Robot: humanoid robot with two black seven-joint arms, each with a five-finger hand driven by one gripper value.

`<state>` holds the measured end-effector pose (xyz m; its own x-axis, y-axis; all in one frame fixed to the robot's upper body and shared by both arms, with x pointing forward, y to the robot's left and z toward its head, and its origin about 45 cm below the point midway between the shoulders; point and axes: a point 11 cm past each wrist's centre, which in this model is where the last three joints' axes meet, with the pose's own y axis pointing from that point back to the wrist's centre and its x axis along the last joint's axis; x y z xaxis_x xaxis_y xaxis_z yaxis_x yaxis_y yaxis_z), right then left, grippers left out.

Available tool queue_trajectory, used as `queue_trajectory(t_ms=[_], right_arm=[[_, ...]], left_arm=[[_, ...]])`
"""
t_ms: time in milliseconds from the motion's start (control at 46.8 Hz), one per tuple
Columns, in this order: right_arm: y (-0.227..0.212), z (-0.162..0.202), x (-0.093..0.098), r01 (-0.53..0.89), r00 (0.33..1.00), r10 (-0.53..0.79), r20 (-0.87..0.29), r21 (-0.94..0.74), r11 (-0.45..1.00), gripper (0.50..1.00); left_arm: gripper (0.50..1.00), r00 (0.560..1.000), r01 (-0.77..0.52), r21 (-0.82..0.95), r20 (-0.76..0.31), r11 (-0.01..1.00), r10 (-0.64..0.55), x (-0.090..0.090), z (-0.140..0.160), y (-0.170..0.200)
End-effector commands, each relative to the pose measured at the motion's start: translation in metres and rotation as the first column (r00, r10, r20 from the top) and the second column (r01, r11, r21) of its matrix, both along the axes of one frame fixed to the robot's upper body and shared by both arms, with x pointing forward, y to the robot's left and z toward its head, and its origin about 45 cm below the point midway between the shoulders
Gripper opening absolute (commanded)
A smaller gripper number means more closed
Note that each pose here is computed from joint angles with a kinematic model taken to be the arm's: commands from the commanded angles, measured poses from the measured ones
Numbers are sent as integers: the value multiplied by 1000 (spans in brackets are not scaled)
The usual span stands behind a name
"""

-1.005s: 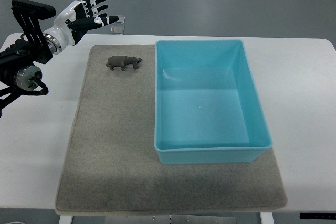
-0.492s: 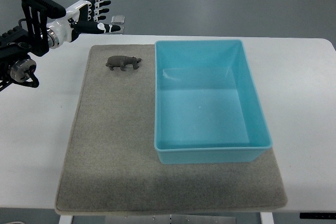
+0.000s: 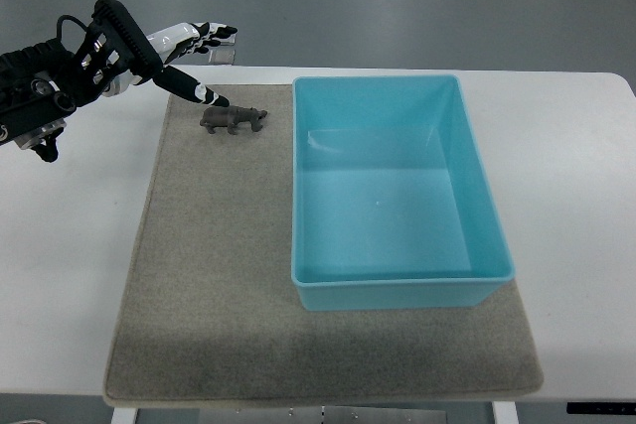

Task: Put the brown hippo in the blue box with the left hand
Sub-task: 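Reach the left hand over the brown hippo and lower the fingers onto it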

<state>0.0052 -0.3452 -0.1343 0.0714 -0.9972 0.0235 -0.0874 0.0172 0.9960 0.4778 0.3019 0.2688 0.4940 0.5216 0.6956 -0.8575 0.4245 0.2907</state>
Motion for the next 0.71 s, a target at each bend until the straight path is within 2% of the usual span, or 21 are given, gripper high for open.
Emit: queue_trajectory(t_ms=[0,86,171,556,684], right_arm=[[0,0,0,0,1000,0,0,0,1000,936],[0,0,0,0,1000,0,0,1,1000,936],[0,0,0,0,1000,0,0,0,1000,936],[0,0,0,0,1000,0,0,1,1000,936],[0,0,0,0,1000,0,0,0,1000,936]], left_arm=[[979,1000,5,69,30,998,-8,2,-1,-1],[975,998,25,126,51,992,-31,3,-3,-4],[939,997,35,165,60,986,-46,4,-4,-2],[930,995,38,256,76,966,-59,9,-6,5],[898,994,53,285,72,957,-76,8,-9,5]])
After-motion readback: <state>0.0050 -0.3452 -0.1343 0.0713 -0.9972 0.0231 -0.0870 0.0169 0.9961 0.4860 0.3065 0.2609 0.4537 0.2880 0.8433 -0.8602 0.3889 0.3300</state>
